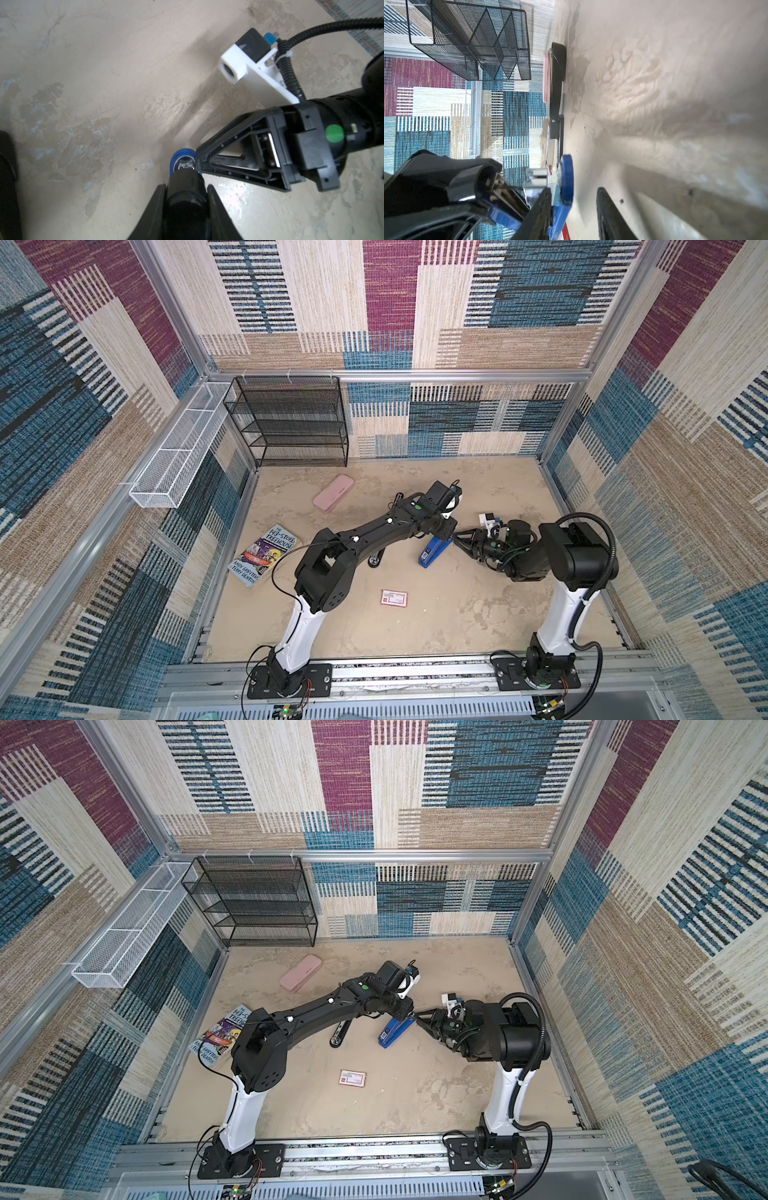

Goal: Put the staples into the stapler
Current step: 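Grasp the blue stapler's base with the right gripper while left pulls it open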

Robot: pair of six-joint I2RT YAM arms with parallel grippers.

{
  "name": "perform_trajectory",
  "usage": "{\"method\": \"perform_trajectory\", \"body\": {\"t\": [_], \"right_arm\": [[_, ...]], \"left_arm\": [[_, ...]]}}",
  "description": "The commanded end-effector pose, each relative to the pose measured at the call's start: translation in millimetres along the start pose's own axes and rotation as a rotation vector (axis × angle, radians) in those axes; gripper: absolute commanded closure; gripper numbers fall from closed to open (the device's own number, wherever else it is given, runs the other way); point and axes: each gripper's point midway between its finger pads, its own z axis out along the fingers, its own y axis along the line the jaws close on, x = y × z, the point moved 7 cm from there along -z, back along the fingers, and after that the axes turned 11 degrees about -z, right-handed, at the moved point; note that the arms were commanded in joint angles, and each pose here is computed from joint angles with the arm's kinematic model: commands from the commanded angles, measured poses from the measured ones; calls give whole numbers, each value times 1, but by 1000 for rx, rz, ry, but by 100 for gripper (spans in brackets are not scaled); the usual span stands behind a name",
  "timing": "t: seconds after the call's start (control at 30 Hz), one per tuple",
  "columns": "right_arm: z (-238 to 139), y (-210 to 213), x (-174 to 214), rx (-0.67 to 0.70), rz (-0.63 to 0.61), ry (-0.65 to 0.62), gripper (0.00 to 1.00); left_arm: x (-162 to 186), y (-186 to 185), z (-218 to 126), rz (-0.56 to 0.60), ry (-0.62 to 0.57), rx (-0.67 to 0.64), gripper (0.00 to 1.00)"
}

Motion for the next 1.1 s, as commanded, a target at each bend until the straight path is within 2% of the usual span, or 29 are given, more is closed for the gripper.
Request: {"method": "perform_trajectory", "body": {"t": [0.0,0.3,0.43,0.57,0.87,1.07], "right_arm": [[1,7,-4,-42,-23,-9,61],[6,5,-4,-47,-24,3,79],[7,2,-5,-36,-15,-4,91],[8,-2,-12,-15,-5,-24,98],[4,-12,-28,31,27,-93,100],[-6,-16,-39,49,48,-155,100]], "left_arm": [[-12,-7,-5,-24,-60,58,100],[-14,-11,-9,-39,-84,96,100],[-17,-11,-20,-34,-110,86,100],[-17,-6,-36,-28,-141,56,100],[-2,12,-80,-59,-207,-5,100],[25,25,-96,-71,-237,-46,100]]}}
